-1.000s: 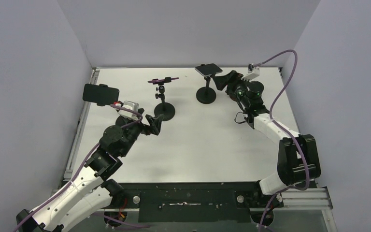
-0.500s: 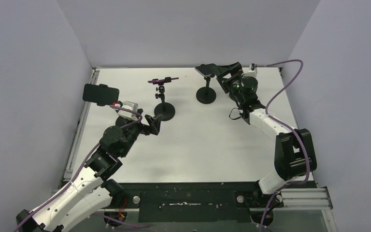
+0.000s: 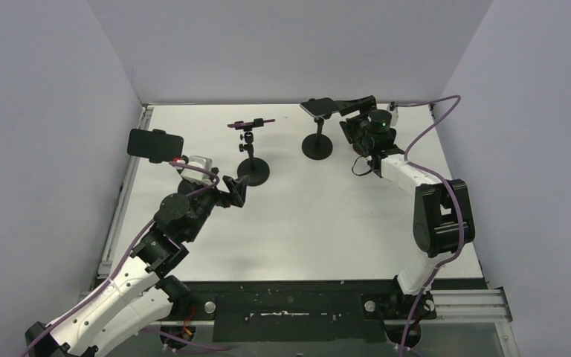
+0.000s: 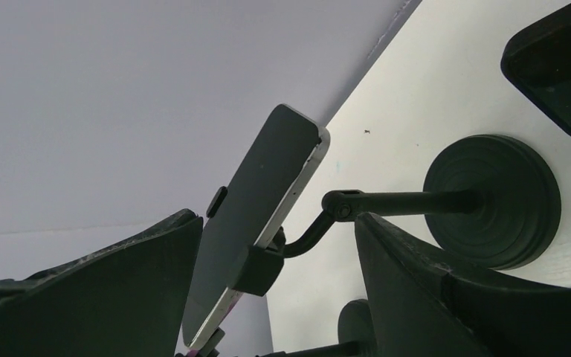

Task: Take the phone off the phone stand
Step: Move the phone stand with the phone to the center of the board.

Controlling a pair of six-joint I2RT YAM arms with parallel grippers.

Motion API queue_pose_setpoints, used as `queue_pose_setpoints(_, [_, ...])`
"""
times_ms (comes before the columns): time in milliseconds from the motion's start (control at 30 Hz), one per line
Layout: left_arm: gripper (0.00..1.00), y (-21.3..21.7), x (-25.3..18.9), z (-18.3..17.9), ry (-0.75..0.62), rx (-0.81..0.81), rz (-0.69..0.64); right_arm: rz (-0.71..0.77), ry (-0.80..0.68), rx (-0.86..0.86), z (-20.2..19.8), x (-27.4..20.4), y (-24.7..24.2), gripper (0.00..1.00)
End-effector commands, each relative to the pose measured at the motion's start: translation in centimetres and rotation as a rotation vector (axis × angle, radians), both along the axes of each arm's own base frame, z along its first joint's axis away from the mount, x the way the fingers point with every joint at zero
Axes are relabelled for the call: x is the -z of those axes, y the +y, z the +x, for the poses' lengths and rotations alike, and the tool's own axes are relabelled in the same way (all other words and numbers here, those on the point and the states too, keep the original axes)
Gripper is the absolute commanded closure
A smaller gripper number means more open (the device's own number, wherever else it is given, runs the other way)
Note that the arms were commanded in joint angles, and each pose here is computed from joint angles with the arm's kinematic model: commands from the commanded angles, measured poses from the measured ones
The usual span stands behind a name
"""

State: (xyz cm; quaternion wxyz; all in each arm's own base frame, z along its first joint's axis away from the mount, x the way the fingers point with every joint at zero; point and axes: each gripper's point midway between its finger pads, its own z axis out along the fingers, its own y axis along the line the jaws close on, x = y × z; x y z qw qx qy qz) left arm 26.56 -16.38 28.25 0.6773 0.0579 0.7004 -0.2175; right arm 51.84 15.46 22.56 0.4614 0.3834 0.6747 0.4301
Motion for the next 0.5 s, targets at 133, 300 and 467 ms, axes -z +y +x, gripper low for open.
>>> queue_pose_setpoints(133, [0.1, 0.2, -0.6, 0.4, -0.018, -0.022, -0.001, 0.084, -0.046, 0.012, 2.9, -1.6, 0.1, 0.28])
queue_pose_setpoints(300, [0.1, 0.0, -0.3, 0.6, -0.011, -0.021, 0.013, 0.143, -0.079, 0.006, 4.0, -1.6, 0.4, 0.32])
queue_pose_setpoints(467, [0.1, -0.1, 0.0, 0.8, -0.006, -0.023, 0.024, 0.175, -0.099, 0.006, 4.8, -1.5, 0.7, 0.37])
